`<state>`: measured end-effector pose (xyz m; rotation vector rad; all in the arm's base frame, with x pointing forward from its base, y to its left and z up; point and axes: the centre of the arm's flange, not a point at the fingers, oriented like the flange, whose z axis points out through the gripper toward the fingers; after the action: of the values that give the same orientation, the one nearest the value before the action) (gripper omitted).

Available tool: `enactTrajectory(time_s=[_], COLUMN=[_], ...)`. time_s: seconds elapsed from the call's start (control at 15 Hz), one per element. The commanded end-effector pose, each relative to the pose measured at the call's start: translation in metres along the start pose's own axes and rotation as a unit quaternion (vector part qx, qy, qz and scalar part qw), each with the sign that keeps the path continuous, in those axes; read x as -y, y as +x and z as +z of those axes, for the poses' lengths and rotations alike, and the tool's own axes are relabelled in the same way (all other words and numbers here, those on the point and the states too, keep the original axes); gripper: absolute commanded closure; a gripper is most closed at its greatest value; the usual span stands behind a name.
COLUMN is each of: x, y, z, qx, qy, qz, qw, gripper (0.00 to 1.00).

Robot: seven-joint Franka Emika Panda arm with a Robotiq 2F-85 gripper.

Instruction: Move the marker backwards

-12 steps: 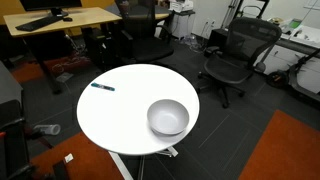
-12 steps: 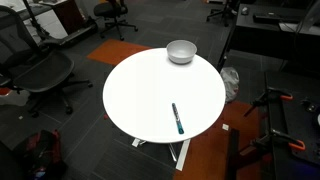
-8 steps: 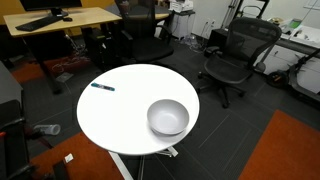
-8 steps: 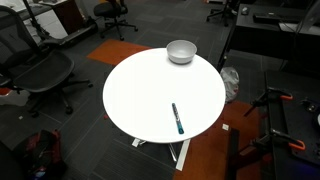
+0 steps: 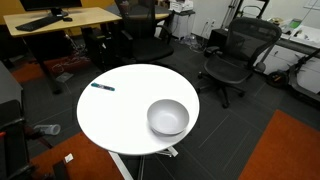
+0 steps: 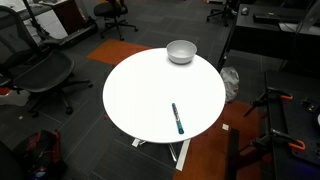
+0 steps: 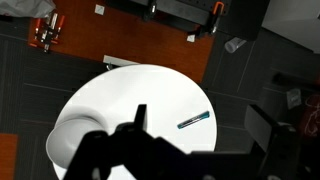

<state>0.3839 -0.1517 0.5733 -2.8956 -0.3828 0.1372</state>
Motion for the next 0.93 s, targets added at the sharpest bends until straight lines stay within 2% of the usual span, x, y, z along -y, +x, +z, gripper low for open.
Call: enactTrajectory(time_s=[0.0,0.53,0.87], x=[0.023,0.072,0.102], y=[0.008,0.027,0.036], z=[0.029,0.101,0.141], qx=[0.000,-0.025,-0.072], qy=[-0.020,-0.044,-0.047], qz=[0.033,0.139,0.211], qw=[0.9992,0.9890,0.9738], gripper=[0.00,0.00,0.00])
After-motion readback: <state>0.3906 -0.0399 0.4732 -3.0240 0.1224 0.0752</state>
